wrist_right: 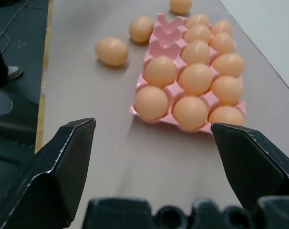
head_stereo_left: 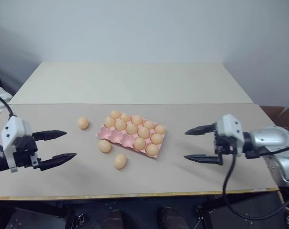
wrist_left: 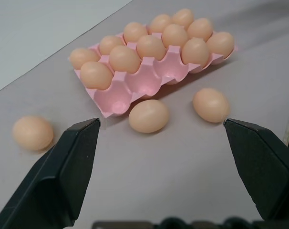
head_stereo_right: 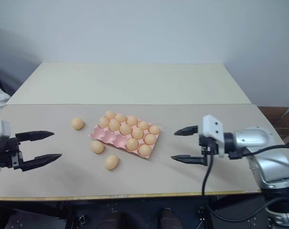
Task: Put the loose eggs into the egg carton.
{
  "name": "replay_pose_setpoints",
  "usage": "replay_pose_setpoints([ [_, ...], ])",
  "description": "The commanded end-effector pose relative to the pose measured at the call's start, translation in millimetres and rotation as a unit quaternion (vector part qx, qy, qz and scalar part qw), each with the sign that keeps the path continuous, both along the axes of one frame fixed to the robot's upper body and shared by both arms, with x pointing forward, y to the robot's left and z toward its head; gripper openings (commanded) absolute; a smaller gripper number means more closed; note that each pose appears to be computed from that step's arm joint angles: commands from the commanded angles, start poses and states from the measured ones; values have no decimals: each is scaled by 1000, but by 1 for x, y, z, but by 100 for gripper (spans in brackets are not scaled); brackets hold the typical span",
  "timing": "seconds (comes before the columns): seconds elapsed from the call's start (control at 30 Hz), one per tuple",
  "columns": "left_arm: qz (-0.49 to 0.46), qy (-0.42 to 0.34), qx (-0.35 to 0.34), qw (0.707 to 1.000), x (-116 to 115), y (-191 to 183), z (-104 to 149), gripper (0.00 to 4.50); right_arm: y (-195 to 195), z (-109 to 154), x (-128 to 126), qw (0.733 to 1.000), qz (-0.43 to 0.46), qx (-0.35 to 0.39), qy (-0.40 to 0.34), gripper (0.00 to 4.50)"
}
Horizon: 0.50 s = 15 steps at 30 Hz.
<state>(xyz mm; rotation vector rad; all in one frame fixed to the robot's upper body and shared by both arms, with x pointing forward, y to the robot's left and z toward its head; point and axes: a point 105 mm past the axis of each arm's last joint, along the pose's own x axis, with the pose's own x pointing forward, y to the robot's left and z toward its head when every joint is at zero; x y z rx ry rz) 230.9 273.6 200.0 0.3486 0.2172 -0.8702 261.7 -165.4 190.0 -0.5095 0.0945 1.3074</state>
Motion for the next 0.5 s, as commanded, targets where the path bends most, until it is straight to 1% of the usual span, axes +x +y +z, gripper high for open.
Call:
replay_pose_setpoints([
  [0.03,-9,-20,16,1000,-5,3,13,450,-2,11,-10,1000,15,1,-18,447],
  [0.5,-11,-20,18,1000,-6,0,13,450,5,13,-11,999,19,7,-25,447],
])
